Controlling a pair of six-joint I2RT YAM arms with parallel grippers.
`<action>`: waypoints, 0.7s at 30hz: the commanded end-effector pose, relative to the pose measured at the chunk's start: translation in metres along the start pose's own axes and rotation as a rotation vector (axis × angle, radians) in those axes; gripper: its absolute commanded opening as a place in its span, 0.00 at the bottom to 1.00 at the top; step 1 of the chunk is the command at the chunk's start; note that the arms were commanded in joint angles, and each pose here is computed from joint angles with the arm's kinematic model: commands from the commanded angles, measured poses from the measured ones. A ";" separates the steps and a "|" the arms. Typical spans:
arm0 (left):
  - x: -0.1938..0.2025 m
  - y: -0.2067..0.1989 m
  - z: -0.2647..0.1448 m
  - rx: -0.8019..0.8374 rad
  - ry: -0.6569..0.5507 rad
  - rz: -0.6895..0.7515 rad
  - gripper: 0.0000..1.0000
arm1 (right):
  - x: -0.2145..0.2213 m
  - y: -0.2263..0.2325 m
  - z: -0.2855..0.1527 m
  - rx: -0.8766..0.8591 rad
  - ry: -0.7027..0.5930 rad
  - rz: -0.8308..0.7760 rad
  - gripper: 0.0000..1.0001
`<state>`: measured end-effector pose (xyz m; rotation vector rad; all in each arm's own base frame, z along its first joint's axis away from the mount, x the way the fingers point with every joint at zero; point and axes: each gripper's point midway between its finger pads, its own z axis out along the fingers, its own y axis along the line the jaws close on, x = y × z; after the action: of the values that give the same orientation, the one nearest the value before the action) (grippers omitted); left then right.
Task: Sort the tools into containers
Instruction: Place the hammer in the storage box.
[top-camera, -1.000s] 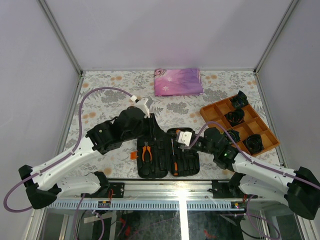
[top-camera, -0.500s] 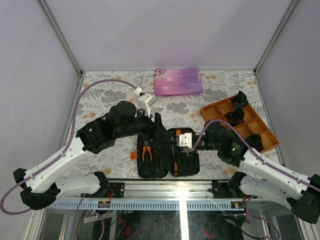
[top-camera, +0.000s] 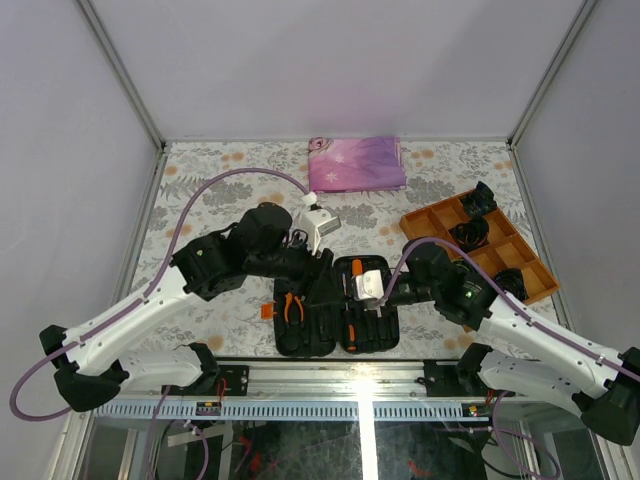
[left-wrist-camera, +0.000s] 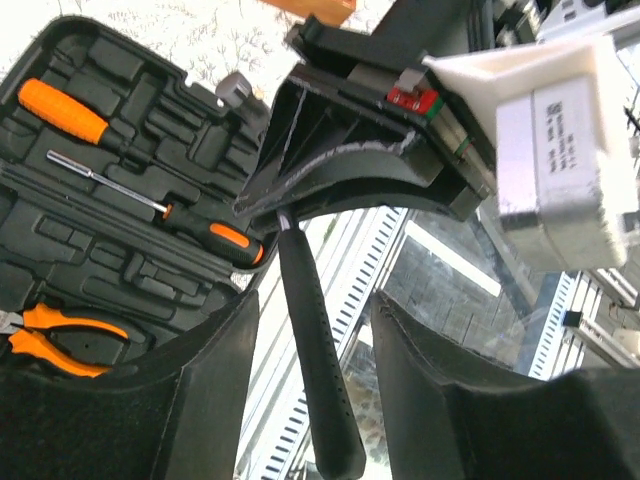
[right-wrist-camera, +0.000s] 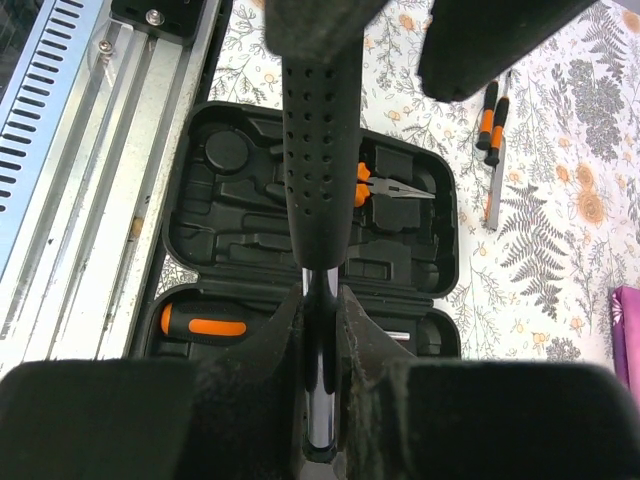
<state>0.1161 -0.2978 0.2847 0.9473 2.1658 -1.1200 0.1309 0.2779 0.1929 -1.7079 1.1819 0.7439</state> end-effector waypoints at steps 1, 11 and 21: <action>0.017 0.000 0.002 0.019 0.075 0.029 0.47 | -0.036 -0.022 -0.012 0.082 -0.079 -0.053 0.00; 0.024 0.014 0.007 -0.048 0.110 0.009 0.45 | -0.041 -0.034 -0.016 0.143 -0.084 -0.061 0.00; 0.029 0.021 0.013 -0.075 0.137 0.005 0.18 | -0.041 -0.047 -0.021 0.212 -0.063 -0.062 0.01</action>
<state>0.1169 -0.2933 0.2538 0.9949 2.2857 -1.0270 0.1477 0.2724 0.1980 -1.6352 1.2469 0.6495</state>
